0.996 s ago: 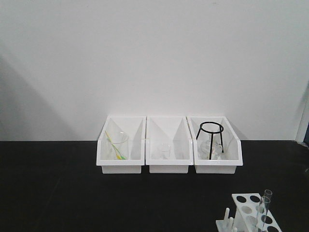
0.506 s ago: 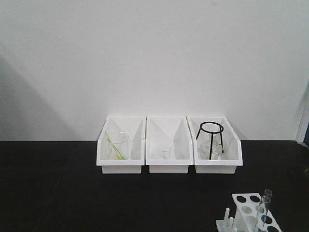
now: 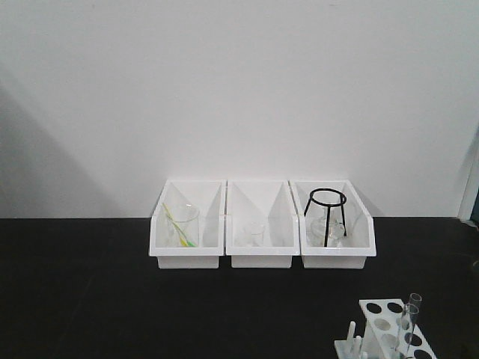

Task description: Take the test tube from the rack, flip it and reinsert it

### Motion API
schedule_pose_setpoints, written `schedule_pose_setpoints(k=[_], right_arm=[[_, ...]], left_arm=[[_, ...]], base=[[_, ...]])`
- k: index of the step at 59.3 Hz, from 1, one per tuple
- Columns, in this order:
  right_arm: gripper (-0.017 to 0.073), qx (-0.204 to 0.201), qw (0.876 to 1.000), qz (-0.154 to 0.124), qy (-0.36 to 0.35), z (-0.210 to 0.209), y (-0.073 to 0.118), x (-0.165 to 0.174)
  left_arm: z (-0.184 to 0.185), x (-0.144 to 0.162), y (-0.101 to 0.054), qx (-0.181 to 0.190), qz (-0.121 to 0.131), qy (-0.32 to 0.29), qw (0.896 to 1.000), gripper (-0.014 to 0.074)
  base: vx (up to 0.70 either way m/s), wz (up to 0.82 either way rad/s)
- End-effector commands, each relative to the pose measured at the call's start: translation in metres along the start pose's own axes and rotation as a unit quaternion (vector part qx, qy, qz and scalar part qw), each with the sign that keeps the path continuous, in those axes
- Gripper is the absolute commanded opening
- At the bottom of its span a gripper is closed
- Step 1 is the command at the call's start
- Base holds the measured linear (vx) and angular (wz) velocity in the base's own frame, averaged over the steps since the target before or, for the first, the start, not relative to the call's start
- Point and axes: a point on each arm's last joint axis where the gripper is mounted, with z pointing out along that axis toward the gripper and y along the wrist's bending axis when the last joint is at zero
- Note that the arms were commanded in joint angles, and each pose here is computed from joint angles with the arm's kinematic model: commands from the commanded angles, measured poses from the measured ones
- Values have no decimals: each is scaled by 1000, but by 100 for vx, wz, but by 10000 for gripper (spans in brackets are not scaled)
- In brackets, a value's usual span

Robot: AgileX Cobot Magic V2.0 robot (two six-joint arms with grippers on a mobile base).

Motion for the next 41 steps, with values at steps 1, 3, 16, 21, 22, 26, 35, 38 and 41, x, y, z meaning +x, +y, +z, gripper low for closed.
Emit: schedule_pose_setpoints(k=[1, 3, 16, 21, 22, 26, 35, 38, 41], right_arm=[[542, -20, 997, -14, -78, 12, 4, -20], [540, -27, 996, -20, -83, 17, 5, -20], [540, -77, 993, -15, -87, 38, 13, -13], [540, -103, 992, -29, -72, 43, 18, -8], [540, -107, 991, -32, -69, 45, 19, -6], [540, -127, 989, -44, -62, 50, 22, -2], [540, -152, 986, -33, -67, 62, 26, 5], [540, -161, 984, -28, -71, 66, 27, 7], [540, -169, 982, -22, -76, 71, 29, 10]], left_arm=[[-1, -8, -2, 11, -1, -48, 999, -6], [-1, -8, -2, 11, -1, -48, 999, -6], [-1, -8, -2, 11, -1, -48, 999, -6], [-1, -8, -2, 11, -1, -48, 999, -6], [-1, -8, -2, 11, -1, -48, 999, -6], [-1, -8, -2, 11, -1, -48, 999, -6], [-1, -8, -2, 11, -1, -48, 999, -6], [-1, -8, -2, 11, -1, -48, 999, -6], [-1, -8, -2, 11, -1, -48, 999, -6]], base=[[0, 0], [0, 0], [0, 0], [0, 0], [0, 0], [0, 0], [0, 0], [0, 0], [0, 0]])
